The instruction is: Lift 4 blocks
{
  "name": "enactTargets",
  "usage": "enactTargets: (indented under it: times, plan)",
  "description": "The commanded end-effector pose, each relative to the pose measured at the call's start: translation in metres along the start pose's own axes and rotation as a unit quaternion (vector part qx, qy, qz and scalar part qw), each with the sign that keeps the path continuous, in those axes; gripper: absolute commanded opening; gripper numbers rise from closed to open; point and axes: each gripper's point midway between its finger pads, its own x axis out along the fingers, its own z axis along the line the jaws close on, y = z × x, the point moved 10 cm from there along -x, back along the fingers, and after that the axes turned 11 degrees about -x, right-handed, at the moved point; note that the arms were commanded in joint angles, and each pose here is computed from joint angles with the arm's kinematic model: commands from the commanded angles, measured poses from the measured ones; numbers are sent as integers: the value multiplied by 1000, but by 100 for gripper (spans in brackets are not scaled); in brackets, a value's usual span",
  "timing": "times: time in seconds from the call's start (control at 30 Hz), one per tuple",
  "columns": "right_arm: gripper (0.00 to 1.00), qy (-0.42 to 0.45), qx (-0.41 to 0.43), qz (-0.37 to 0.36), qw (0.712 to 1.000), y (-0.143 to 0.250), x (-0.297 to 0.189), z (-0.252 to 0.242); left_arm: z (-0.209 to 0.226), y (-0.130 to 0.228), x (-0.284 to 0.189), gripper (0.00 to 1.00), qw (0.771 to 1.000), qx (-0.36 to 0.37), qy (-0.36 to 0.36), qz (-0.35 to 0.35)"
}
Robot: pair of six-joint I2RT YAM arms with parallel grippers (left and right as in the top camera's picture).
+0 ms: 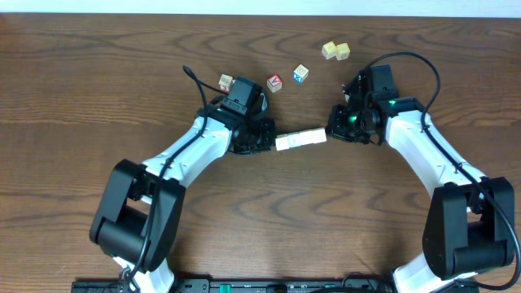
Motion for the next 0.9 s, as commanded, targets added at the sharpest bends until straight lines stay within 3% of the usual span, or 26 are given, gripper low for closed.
enactTargets:
  times: [0.0, 0.87]
  plan:
    - [1, -88, -29, 44, 995, 16, 9, 38, -22, 15, 7, 7, 998, 27, 49, 40]
    - [1, -73, -20, 53, 996, 30, 22, 28, -26, 21, 11, 7, 997, 36, 50, 45]
